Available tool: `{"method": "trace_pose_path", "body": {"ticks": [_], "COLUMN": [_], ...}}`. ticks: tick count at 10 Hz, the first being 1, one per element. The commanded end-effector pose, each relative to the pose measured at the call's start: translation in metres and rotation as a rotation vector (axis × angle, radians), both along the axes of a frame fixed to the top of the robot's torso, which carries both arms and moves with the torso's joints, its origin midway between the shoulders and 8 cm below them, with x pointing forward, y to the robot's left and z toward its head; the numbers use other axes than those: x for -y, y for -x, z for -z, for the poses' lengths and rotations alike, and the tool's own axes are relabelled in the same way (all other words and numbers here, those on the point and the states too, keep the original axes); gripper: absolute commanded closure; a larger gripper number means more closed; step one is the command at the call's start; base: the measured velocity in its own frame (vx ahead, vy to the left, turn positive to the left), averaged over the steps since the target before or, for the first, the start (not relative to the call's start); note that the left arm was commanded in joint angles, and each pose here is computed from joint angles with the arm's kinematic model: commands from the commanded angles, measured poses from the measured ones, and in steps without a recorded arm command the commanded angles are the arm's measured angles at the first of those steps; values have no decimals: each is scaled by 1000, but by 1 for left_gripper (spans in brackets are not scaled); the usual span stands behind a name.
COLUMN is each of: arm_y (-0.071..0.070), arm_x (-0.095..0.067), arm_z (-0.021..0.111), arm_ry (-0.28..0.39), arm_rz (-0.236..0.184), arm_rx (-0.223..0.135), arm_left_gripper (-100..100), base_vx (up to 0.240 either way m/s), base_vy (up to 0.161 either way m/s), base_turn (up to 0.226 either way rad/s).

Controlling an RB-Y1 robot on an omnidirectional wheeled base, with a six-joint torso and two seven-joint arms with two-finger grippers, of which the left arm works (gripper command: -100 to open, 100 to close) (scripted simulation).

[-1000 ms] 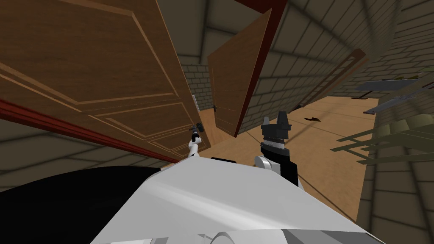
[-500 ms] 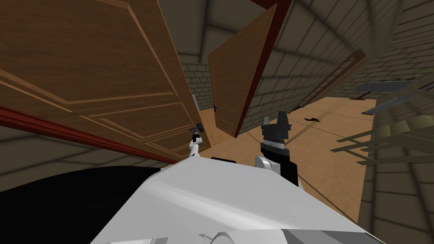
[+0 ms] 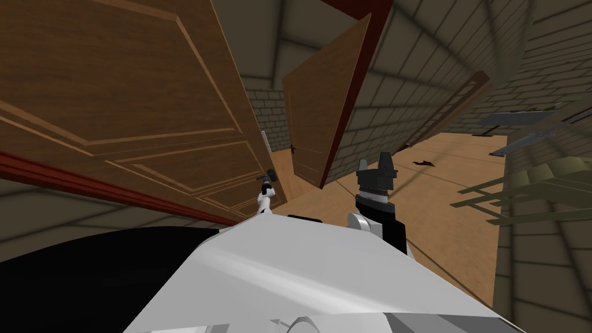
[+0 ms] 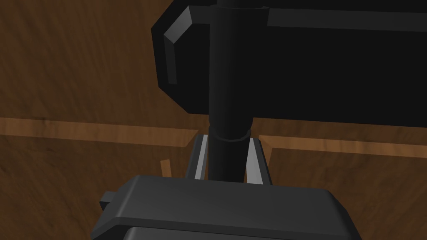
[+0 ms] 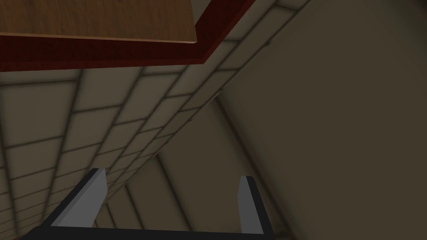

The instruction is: Push the door open

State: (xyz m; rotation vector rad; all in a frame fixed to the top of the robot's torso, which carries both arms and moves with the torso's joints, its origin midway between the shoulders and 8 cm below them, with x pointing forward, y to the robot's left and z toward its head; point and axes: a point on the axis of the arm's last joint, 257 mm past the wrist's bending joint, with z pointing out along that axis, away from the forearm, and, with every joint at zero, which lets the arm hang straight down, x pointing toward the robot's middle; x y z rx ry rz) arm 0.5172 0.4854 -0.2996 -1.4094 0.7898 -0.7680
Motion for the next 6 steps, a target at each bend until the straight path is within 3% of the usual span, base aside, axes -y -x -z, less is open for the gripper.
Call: {"method": "trace_pose_path", "body": {"ticks": [1, 2, 3, 6], "arm_y": [3, 17, 17, 44], "arm_x": [-8, -32, -32, -71], "arm_z": [-10, -12, -12, -14], "arm_ry": [-14, -21, -21, -27], "arm_rz": [-7, -51, -51, -129], "arm_rx": [11, 10, 10, 9], "arm_left_gripper": [100, 100, 100, 100], "base_vx": [75, 177, 164, 177], "base_vy": [-4, 8, 15, 21], "base_turn": [15, -44, -29, -50]}}
